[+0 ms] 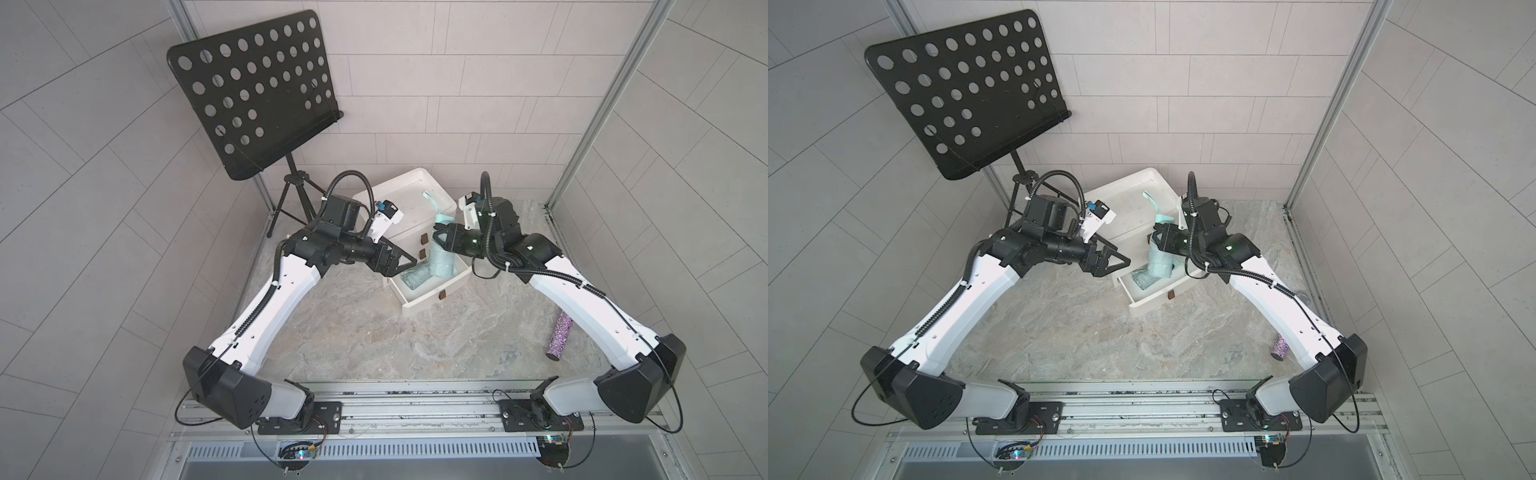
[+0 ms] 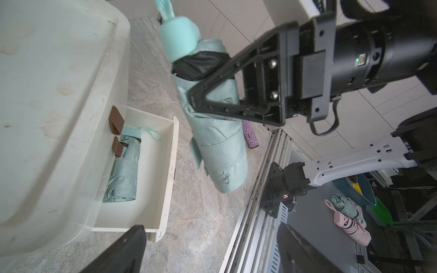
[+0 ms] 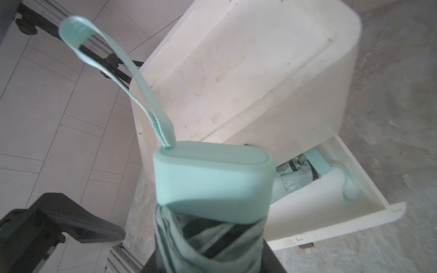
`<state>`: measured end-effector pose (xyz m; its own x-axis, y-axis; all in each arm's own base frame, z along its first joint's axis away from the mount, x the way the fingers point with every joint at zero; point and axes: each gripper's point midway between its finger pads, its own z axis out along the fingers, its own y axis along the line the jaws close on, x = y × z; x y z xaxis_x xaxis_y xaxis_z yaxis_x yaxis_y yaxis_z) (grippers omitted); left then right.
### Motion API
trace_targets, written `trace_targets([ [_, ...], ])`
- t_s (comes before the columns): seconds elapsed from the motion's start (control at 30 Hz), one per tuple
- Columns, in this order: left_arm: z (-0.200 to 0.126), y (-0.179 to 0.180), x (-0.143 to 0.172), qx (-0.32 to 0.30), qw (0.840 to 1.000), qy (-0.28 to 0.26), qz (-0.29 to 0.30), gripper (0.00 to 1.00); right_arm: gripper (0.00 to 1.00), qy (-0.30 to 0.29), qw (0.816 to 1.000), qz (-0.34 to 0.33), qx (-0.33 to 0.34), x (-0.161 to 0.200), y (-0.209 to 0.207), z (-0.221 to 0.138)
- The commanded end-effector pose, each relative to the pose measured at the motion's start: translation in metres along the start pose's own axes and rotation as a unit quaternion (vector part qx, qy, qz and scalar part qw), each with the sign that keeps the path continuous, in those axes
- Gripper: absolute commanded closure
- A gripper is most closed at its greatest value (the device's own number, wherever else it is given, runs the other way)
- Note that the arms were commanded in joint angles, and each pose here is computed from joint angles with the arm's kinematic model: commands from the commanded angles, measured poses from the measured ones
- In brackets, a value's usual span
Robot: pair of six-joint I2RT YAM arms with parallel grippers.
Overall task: Place the umbrella in the drawer by color
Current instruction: Pick up the umbrella from the center of the board.
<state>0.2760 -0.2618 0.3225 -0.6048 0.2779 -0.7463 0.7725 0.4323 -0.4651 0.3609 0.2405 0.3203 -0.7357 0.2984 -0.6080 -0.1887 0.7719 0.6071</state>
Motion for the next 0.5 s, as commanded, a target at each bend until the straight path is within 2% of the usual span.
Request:
trace_targets([
  [0.0,-0.002,-0.012,-0.002,0.020,1.000,-0.014,0.008,0.06,0.67,-0.042,0.996,0.018,-0.082,-0.026,0.048,-0.008],
  [0.23,0.007,-0.009,0.003,0.017,1.000,-0.015,0.007,0.06,0.67,-0.033,0.990,0.031,-0.133,-0.027,0.081,-0.003],
  [0.47,0.012,-0.004,-0.003,0.015,1.000,-0.026,0.003,0.06,0.68,-0.023,0.988,0.033,-0.151,-0.018,0.094,-0.004],
])
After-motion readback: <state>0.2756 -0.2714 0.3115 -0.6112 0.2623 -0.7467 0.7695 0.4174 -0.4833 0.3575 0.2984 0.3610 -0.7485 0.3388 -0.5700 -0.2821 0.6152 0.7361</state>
